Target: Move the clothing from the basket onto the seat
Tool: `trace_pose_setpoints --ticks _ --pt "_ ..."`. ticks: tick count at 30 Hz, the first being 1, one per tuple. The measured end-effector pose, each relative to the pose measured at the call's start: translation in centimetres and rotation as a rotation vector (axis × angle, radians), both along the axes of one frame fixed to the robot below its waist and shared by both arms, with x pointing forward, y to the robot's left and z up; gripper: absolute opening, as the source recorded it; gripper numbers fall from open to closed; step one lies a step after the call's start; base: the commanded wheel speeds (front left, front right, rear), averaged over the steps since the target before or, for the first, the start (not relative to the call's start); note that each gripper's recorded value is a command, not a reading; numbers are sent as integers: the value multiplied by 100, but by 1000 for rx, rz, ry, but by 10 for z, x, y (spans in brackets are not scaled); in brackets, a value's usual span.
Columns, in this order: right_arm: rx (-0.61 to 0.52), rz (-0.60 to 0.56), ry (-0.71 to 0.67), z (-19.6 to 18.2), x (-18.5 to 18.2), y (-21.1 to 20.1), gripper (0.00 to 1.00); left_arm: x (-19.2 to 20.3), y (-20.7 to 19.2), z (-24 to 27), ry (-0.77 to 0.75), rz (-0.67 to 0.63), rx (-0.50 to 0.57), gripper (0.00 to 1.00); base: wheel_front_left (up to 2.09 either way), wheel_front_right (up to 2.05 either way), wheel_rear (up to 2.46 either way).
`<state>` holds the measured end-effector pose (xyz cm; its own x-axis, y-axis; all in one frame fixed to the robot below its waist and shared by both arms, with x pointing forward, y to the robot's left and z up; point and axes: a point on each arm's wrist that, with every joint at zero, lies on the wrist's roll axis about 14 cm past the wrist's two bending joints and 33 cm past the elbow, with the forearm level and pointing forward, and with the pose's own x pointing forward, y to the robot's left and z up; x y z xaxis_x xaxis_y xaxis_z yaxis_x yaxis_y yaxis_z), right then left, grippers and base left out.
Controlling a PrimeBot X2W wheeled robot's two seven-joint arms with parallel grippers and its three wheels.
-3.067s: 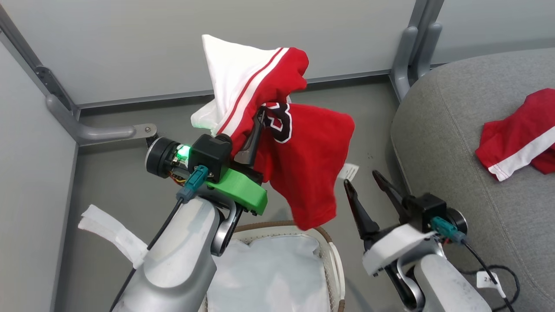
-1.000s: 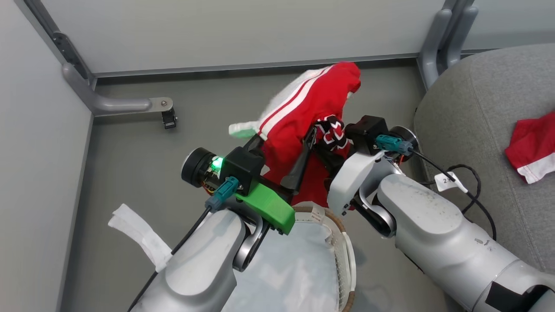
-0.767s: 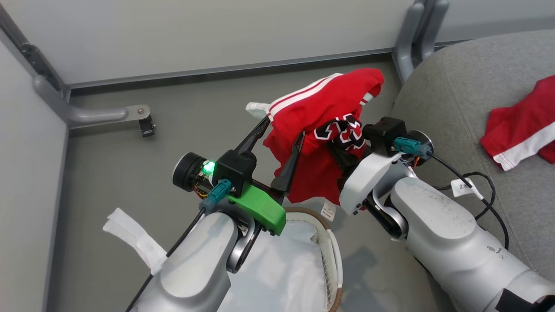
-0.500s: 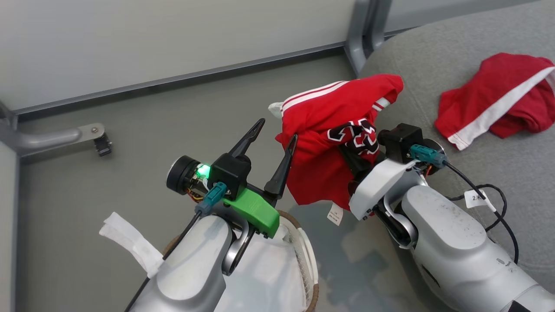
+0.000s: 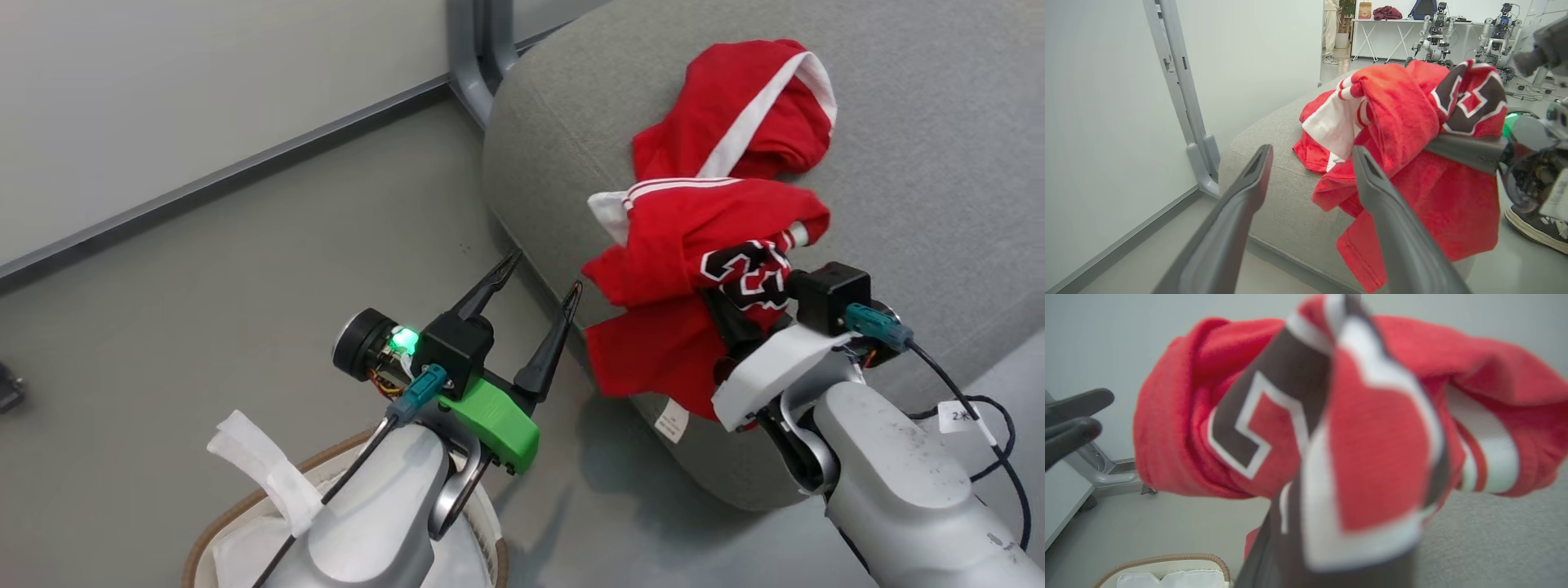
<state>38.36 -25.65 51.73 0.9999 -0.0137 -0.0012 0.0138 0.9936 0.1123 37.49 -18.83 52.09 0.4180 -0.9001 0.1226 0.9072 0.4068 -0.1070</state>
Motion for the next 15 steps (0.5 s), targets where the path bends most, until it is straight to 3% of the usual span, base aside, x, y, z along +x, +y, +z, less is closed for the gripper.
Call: trace_pose_setpoints --ticks 9,15 --pt "-32 -149 28 -9 -25 -47 0 -13 -22 -21 53 -91 10 100 0 0 0" --pt "-136 -181 26 10 -5 -80 0 0 -16 -46 77 -68 47 100 0 0 0"
